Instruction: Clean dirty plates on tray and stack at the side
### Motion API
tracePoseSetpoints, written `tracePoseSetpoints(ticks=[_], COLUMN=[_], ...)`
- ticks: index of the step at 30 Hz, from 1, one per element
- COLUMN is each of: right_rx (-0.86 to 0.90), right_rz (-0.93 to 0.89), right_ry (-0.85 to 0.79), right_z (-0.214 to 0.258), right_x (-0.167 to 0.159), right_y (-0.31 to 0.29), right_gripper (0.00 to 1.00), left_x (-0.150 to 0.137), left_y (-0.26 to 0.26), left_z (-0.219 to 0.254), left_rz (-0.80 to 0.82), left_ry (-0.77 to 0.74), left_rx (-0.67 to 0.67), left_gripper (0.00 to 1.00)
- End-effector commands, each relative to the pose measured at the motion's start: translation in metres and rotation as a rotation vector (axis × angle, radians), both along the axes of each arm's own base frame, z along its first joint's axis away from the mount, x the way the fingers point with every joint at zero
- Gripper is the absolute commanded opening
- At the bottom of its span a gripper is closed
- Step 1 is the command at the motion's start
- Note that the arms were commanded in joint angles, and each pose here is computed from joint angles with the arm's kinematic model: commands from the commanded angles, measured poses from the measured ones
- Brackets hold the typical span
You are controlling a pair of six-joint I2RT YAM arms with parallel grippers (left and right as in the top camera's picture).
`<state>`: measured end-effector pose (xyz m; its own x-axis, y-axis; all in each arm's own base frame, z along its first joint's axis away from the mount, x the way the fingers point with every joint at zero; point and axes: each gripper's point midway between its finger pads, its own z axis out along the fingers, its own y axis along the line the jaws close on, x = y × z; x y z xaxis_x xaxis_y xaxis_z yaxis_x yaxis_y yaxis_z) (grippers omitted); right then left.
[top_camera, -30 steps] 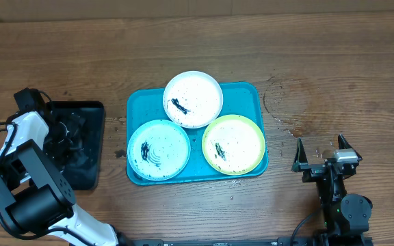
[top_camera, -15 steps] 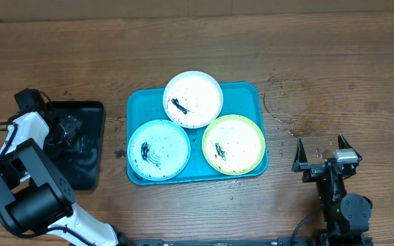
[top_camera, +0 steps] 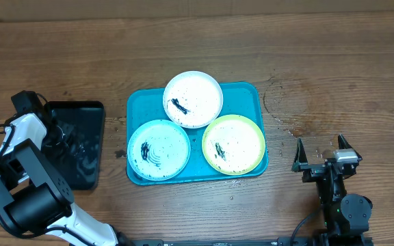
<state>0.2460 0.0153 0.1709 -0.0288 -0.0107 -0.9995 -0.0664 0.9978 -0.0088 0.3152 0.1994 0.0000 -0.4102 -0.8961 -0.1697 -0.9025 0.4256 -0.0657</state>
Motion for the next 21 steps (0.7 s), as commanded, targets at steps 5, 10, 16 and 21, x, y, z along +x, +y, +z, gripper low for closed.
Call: tracePoseSetpoints(ticks=[5, 10, 16, 21], right_rx=[0.0, 0.0, 0.0, 0.0], right_rz=[0.002, 0.002, 0.002, 0.002], right_ry=[-0.002, -0.002, -0.003, -0.003], right_z=[-0.002, -0.002, -0.002, -0.002], right_x=[0.0, 0.0, 0.0, 0.0], right_y=[0.001, 0.001, 0.001, 0.001], right_gripper=[1.0, 1.0, 1.0, 1.0], left_x=[-0.01, -0.006, -0.001, 0.013], left_y=[-0.026, -0.023, -0.021, -0.028], left_z=[-0.013, 0.015, 0.055, 0.087], left_rz=[-0.028, -0.027, -0.046, -0.124], left_ry=[0.064, 0.096, 0.119, 0.022], left_rx=[-0.145, -0.164, -0.182, -0.201], left_gripper=[0.04, 0.04, 0.04, 0.04])
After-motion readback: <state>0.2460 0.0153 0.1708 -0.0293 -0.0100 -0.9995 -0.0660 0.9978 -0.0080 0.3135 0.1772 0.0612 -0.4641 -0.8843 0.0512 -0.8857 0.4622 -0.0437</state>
